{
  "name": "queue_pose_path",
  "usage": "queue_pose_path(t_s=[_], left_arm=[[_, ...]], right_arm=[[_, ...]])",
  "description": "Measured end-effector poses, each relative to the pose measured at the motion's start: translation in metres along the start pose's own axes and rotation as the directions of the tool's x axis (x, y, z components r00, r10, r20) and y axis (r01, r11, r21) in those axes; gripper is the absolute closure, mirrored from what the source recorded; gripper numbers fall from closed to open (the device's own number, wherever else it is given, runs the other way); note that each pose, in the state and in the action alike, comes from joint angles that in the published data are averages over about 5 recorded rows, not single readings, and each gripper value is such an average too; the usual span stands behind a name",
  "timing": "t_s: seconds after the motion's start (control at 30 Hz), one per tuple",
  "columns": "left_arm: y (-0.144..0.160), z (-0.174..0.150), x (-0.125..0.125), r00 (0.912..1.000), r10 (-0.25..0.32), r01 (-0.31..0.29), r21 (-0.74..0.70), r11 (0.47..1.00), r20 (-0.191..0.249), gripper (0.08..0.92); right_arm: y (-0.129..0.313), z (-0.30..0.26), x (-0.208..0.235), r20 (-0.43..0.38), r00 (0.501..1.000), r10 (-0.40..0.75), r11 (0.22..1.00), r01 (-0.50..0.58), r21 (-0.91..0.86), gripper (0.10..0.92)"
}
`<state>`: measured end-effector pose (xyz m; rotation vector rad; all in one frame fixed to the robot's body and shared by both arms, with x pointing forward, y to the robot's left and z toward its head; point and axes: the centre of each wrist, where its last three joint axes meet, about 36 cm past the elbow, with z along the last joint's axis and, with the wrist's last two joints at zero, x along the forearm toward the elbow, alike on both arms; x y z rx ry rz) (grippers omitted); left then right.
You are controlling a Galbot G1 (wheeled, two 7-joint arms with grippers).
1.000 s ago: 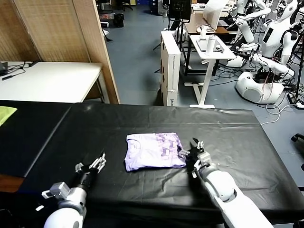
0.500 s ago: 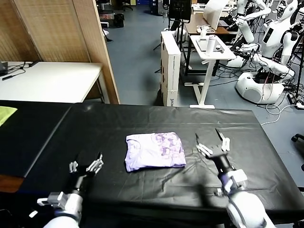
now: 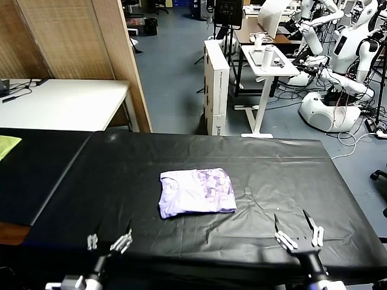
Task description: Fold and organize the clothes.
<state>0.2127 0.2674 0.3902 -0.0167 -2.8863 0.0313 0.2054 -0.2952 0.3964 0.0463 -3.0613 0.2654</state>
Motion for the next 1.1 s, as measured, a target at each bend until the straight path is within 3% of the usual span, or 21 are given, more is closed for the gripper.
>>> queue_pose_path(t_s=[0.2,0.7,0.93,1.1], left_arm=[[-0.001,0.010,0.013,0.9991,-0.020,0.020,0.007,1.000,-0.038,0.092],[0.000,0.008,0.023,0.9995,0.006,-0.005,0.018,1.000,-0.031,0.092],[-0.001,0.005,0.027,0.9988,0.001,0.000,0.021,1.000,-0.050,0.092],[-0.001,0.005,0.030,0.9984,0.006,-0.004,0.022,1.000,-0.056,0.092]], right_arm=[[0.006,0.012,0.029,-0.042,0.999,-0.001,1.000,0.001,0.010,0.115],[0.028,0.015,0.046,-0.118,0.993,-0.031,0.999,0.028,-0.023,0.115],[0.039,0.012,0.053,-0.190,0.981,-0.030,0.998,0.019,-0.062,0.115],[0.044,0.012,0.057,-0.196,0.980,-0.027,0.997,0.013,-0.075,0.115]])
